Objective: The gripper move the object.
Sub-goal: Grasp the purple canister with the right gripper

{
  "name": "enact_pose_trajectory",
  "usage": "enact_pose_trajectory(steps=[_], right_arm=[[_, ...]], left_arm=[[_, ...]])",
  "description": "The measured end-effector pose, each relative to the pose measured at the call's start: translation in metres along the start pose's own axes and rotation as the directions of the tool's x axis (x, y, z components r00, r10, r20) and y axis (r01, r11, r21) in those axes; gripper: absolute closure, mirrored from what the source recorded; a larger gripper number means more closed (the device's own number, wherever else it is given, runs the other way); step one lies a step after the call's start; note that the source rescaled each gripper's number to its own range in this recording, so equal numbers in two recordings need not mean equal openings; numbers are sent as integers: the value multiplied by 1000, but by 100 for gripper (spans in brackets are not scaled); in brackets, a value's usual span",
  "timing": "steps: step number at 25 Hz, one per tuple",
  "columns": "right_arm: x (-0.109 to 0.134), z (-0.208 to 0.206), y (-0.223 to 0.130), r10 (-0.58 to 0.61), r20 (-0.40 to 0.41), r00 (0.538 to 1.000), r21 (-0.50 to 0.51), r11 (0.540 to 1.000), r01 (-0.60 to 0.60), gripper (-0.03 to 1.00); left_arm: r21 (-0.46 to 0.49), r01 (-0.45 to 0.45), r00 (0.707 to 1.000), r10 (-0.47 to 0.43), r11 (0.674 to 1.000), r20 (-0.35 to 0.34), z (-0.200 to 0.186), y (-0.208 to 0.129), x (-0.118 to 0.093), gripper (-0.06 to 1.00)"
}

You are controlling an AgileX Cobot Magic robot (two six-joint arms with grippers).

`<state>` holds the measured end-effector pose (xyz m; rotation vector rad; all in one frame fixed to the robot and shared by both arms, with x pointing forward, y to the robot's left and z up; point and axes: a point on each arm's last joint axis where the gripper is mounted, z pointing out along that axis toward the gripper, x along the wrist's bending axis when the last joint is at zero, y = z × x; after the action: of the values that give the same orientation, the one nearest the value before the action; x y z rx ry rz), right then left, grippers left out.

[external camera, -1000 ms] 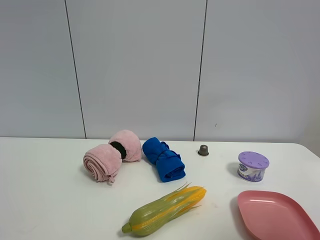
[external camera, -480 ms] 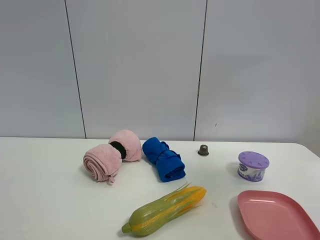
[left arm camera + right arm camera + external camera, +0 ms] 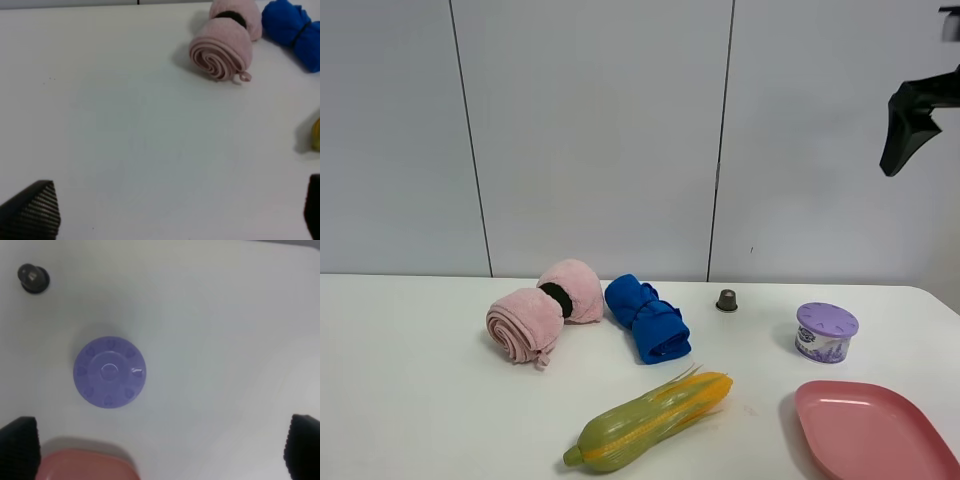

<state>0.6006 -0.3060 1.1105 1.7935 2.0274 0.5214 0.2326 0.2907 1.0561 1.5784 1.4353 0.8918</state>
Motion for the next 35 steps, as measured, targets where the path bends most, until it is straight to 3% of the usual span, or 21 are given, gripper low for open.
enact_pose_trajectory(steps=[7, 18, 25, 35], right_arm=[[8, 75, 0, 5, -62, 998, 112, 994, 2, -3], [66, 146, -6, -147, -107, 983, 159, 974, 163, -3], [61, 150, -8, -222, -45, 974, 181, 957, 226, -3], [61, 185, -23, -234, -55, 971, 263, 934, 240, -3]], left_arm=[[0, 0, 1000, 0, 1000, 0, 0, 0, 0, -6], [0, 0, 1000, 0, 1000, 0, 0, 0, 0, -6], [0, 0, 1000, 0, 1000, 0, 0, 0, 0, -6], [0, 0, 1000, 0, 1000, 0, 0, 0, 0, -6]])
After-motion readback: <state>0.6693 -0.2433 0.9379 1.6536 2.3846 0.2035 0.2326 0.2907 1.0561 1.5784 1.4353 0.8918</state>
